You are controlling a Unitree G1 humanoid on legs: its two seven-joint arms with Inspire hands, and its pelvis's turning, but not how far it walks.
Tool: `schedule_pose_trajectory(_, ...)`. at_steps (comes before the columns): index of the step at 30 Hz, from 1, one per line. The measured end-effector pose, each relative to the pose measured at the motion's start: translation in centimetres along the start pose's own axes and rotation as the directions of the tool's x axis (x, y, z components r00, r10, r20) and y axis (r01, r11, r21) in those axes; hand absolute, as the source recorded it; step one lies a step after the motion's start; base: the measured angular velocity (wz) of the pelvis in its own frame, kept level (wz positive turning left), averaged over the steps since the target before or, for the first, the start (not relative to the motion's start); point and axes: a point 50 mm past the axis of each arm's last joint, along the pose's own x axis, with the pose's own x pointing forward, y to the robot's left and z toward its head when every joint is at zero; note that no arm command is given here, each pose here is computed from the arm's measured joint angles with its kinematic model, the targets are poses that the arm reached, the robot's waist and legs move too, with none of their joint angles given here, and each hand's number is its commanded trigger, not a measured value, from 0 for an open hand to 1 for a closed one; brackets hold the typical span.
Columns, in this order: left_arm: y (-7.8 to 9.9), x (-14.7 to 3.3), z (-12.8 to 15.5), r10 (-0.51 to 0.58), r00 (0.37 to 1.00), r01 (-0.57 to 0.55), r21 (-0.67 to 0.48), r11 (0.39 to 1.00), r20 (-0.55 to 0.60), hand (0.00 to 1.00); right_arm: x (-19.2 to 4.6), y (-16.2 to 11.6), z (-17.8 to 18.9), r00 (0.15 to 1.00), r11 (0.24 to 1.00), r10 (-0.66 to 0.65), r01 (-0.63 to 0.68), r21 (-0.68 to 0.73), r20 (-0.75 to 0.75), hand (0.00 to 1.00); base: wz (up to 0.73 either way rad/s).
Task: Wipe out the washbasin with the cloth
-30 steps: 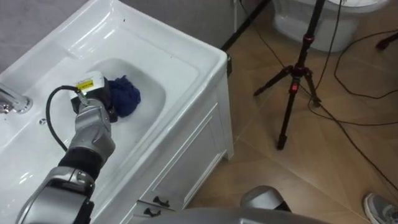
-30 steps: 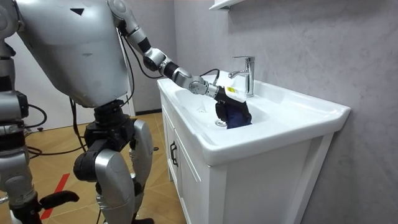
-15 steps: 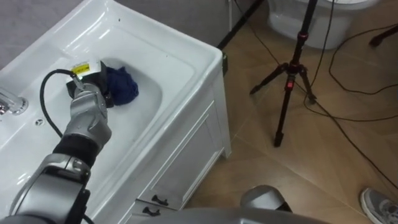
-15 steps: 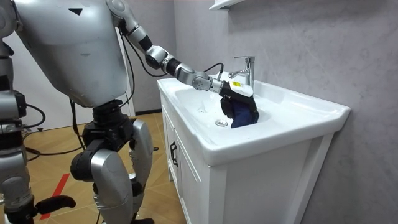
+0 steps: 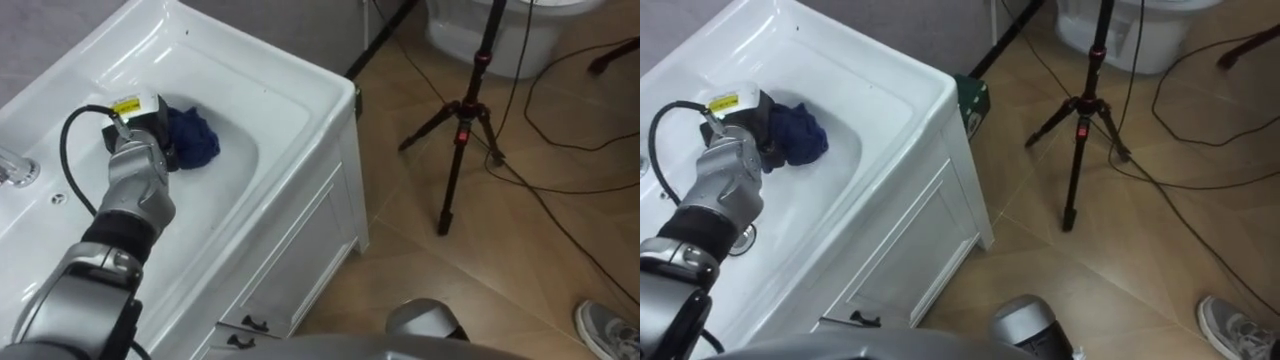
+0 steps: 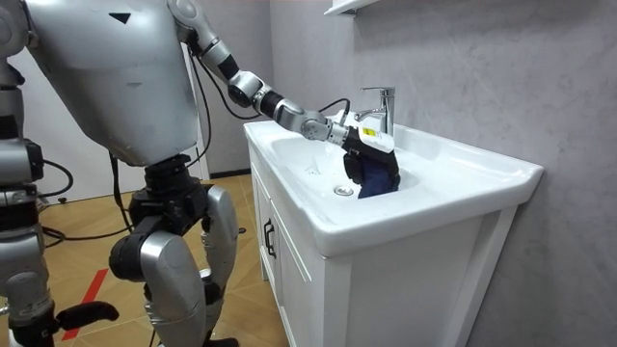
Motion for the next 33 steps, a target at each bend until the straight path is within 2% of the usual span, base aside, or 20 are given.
schedule_pose_trajectory(4, -1.2, -0.3, -0.5, -0.017, 1.000, 0.017, 0.045, 0.999, -0.013, 1.00, 0.0, 0.4, 0.3, 1.000, 1.000, 0.026, -0.026, -0.014, 0.011, 0.00, 0.00)
schedule_pose_trajectory(8, -3.3, -1.2, -1.1, -0.019, 1.000, 0.021, 0.075, 0.997, -0.018, 1.00, 0.0, 0.5, 0.1, 1.000, 1.000, 0.028, -0.028, -0.011, 0.006, 0.00, -0.03)
schedule_pose_trajectory(11, -4.2, -1.8, -1.4, -0.015, 1.000, 0.016, 0.129, 0.991, -0.010, 1.00, 0.0, 0.4, 0.2, 1.000, 1.000, 0.026, -0.026, -0.014, 0.009, 0.00, 0.11)
schedule_pose_trajectory(17, -6.4, -3.0, -1.4, -0.011, 1.000, 0.010, 0.169, 0.986, 0.005, 1.00, 0.0, 0.6, 0.5, 0.999, 0.999, 0.037, -0.036, -0.034, 0.011, 0.00, 0.15)
schedule_pose_trajectory(22, -7.6, -3.8, -1.7, 0.008, 1.000, -0.013, 0.238, 0.971, 0.022, 1.00, 0.0, 1.2, 0.9, 0.998, 0.997, 0.058, -0.057, -0.042, 0.016, 0.00, 0.18)
schedule_pose_trajectory(33, -9.3, -5.0, -2.2, 0.058, 0.996, -0.076, 0.289, 0.954, 0.071, 1.00, -0.1, 2.0, 1.5, 0.998, 0.997, 0.057, -0.056, -0.056, 0.021, 0.00, 0.20)
